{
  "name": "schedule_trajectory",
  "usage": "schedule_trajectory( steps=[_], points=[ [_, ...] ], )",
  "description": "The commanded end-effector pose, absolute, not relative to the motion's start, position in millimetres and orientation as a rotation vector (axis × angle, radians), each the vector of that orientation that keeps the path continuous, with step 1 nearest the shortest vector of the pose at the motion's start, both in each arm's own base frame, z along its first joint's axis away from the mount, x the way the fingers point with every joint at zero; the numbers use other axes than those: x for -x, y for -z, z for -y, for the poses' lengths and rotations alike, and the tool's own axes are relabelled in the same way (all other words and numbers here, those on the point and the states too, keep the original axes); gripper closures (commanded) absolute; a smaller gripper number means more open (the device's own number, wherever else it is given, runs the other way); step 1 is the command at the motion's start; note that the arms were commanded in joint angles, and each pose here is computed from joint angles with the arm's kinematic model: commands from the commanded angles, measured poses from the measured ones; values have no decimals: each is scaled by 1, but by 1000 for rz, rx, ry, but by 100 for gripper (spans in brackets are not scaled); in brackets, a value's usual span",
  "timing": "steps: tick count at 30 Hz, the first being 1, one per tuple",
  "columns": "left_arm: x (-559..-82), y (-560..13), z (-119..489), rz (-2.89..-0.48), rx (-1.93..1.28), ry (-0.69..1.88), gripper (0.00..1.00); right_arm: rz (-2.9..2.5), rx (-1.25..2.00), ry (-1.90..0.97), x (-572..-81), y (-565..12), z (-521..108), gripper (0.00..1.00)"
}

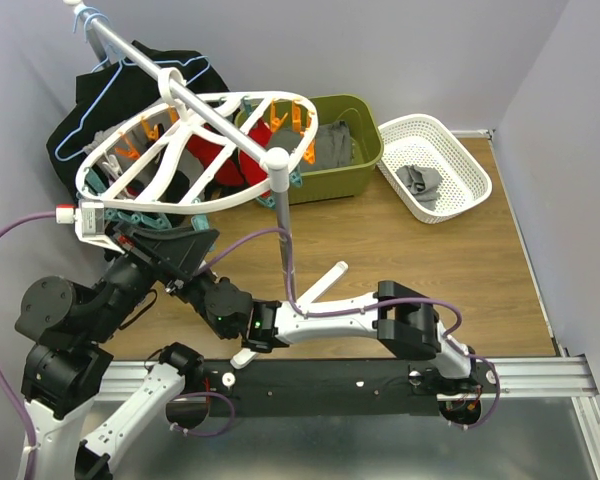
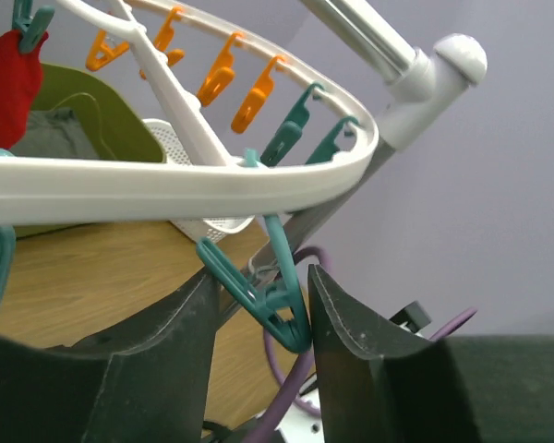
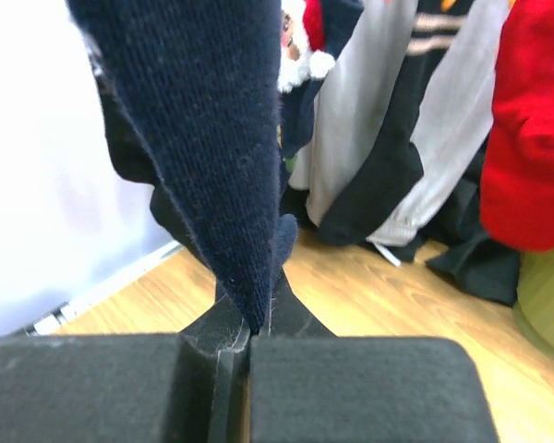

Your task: Remove the socks clipped to the hanger

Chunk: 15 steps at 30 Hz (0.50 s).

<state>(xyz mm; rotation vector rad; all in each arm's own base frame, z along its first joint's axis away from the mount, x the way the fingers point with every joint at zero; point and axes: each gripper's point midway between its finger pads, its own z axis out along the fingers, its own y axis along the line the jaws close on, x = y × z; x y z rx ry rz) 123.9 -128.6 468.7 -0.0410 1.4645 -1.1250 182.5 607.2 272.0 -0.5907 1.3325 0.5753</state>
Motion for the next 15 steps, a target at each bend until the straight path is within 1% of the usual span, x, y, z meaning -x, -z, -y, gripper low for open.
schedule_trajectory(
  steps=[1, 5, 10, 11, 13, 15],
  points=[
    [-93, -472, 121, -1420, -110, 1079, 47, -1379, 600, -590, -187, -267, -594, 99],
    [-79, -466, 117, -1421, -178, 1046, 47, -1395, 633, -614, -182, -261, -598, 99],
    [-56, -475, 105, -1353, -218, 1016, 48, -1416, 654, -622, -180, -256, -598, 99],
    [-59, -477, 98, -1352, -190, 980, 51, -1419, 655, -625, -180, -256, -598, 99],
    [-58, -476, 88, -1371, -152, 934, 54, -1431, 668, -625, -178, -252, -597, 99],
    [-67, -473, 71, -1400, -49, 859, 60, -1439, 677, -628, -177, -254, -594, 99]
  ],
)
